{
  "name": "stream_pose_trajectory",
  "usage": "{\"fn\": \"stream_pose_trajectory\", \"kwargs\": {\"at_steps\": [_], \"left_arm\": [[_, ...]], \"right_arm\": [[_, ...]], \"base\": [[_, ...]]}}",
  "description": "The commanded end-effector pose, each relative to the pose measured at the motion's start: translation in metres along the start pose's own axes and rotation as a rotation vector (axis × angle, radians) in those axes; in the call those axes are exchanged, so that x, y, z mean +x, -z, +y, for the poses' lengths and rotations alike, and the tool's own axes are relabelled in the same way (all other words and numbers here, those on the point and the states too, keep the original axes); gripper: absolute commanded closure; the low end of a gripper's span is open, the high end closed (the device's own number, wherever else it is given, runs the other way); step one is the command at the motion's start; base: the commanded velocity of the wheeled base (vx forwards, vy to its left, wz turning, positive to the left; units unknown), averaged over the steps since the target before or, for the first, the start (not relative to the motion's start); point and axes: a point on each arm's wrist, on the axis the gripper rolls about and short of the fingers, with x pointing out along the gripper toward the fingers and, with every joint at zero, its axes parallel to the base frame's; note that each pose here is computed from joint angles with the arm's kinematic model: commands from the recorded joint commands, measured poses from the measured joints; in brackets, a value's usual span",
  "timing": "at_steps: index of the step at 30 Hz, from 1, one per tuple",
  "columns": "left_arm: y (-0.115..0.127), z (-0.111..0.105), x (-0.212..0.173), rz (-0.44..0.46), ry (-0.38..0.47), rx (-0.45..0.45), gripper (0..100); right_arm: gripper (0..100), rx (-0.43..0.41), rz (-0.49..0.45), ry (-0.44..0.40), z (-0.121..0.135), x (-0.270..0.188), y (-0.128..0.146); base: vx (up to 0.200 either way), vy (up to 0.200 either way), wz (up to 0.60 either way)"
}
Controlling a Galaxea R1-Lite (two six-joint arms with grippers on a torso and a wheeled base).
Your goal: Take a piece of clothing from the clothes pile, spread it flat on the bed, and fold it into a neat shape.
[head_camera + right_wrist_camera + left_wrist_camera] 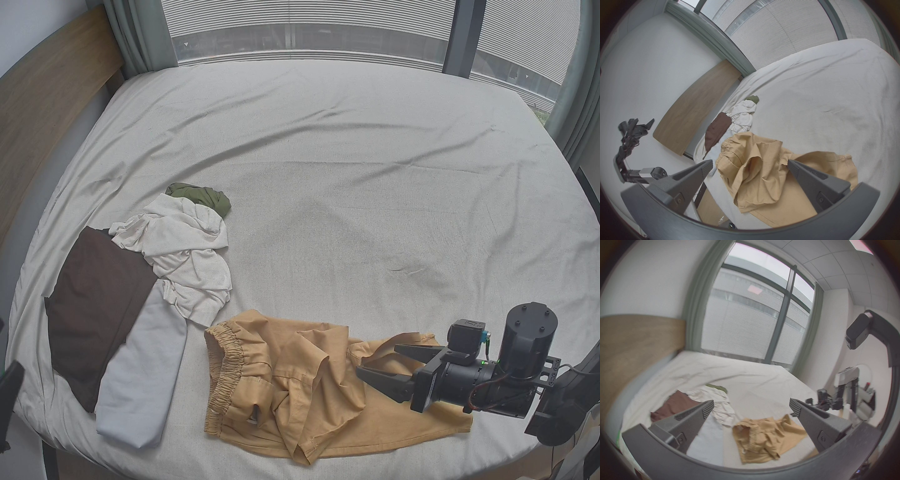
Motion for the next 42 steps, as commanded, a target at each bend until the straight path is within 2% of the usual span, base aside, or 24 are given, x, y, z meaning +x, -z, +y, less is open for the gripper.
{"fn": "stream_pose_trajectory", "kwargs": {"at_steps": [1, 5, 11, 16, 21, 26, 35, 42], "left_arm": [[-0.010, 0.008, 0.066, 0.182, 0.185, -0.091, 0], [-0.012, 0.012, 0.088, 0.232, 0.221, -0.107, 0], [-0.001, 0.020, 0.114, 0.313, 0.199, -0.127, 0], [0.022, 0.026, 0.127, 0.396, 0.187, -0.156, 0], [0.032, 0.029, 0.138, 0.433, 0.183, -0.176, 0], [0.052, 0.034, 0.147, 0.513, 0.180, -0.204, 0], [0.067, 0.038, 0.157, 0.545, 0.202, -0.225, 0], [0.083, 0.043, 0.170, 0.613, 0.192, -0.251, 0]], "right_arm": [[0, -0.015, -0.078, -0.074, 0.003, -0.008, -0.020], [0, -0.011, -0.100, -0.063, -0.003, -0.015, -0.023], [0, -0.001, -0.129, -0.064, -0.019, -0.026, -0.033], [0, 0.013, -0.116, -0.054, -0.026, -0.031, -0.030], [0, 0.014, -0.116, -0.056, -0.025, -0.031, -0.031], [0, 0.015, -0.114, -0.054, -0.026, -0.031, -0.030], [0, 0.016, -0.109, -0.055, -0.026, -0.031, -0.029], [0, 0.023, -0.096, -0.049, -0.028, -0.029, -0.027]], "base": [[0.000, 0.000, 0.00], [0.000, 0.000, 0.00], [0.000, 0.000, 0.00], [0.000, 0.000, 0.00], [0.000, 0.000, 0.00], [0.000, 0.000, 0.00], [0.000, 0.000, 0.00], [0.000, 0.000, 0.00]]}}
